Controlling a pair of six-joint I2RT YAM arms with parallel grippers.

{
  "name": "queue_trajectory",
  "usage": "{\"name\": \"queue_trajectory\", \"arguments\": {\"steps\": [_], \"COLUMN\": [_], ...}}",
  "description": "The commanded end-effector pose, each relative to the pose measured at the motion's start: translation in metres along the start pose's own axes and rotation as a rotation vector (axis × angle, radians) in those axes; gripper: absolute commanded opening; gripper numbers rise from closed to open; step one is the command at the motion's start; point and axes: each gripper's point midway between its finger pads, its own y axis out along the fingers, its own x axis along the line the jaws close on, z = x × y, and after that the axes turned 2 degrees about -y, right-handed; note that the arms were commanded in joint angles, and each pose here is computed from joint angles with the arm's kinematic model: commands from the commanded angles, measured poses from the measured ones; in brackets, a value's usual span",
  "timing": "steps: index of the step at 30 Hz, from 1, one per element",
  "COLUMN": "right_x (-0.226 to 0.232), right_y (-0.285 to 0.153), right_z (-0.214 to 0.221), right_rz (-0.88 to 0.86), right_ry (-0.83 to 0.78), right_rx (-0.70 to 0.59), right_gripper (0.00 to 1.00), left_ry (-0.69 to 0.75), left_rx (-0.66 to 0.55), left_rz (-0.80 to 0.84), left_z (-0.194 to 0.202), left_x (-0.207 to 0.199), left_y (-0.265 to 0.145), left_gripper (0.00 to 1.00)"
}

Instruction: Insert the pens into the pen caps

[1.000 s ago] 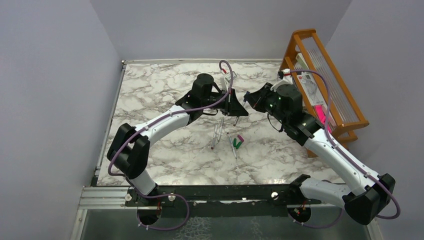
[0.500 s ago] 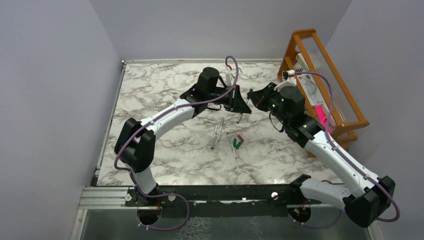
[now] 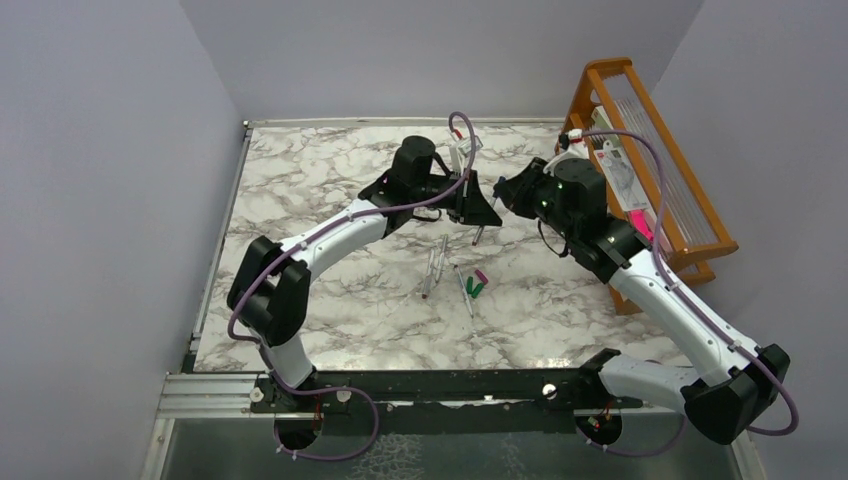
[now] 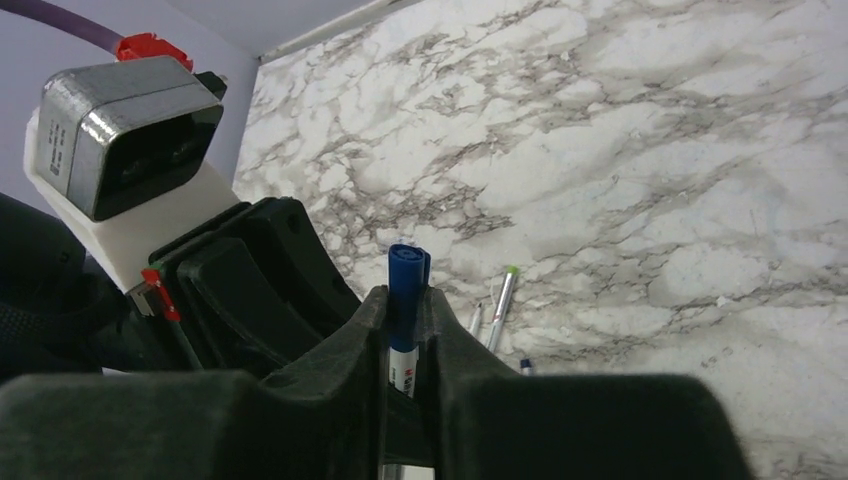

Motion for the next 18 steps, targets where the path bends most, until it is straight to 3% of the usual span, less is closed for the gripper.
{"name": "queue_trajectory", "arguments": {"steps": [1,3,6,13,18], "right_x": [0.022,0.023,0.022,0.011,0.005], "right_y": [-0.025,-0.025,-0.024,-0.021,-0.017], "right_z": [0.045,0.035,0.028,0.039,0.053], "right_rz": [-0.076,-0.062,-0.037,-0.006,-0.003], "right_ry": [-0.067,-0.070,-0.080,-0.096,-0.097], "right_rx": [0.242,0.216,0.198,0.219,0.254], "right_gripper": [0.22,0.33,0.41,0.42,0.41], "left_ry": [0.177,0.180,0.169,0.086,-0.004], "left_rx": [-0.178,-0.164,-0.150,-0.098,0.054], "left_rz": [-0.122,-0.234,-0.391,-0.792,-1.051], "left_z": [-0.043,-0.037,-0.030,-0.015,0.013], "left_x": [0.007,0.029,0.059,0.137,0.195], "left_y": [-0.020,-0.025,-0.037,-0.078,-0.117], "left_gripper": [0.00,0.00,0.00,0.00,0.00]}}
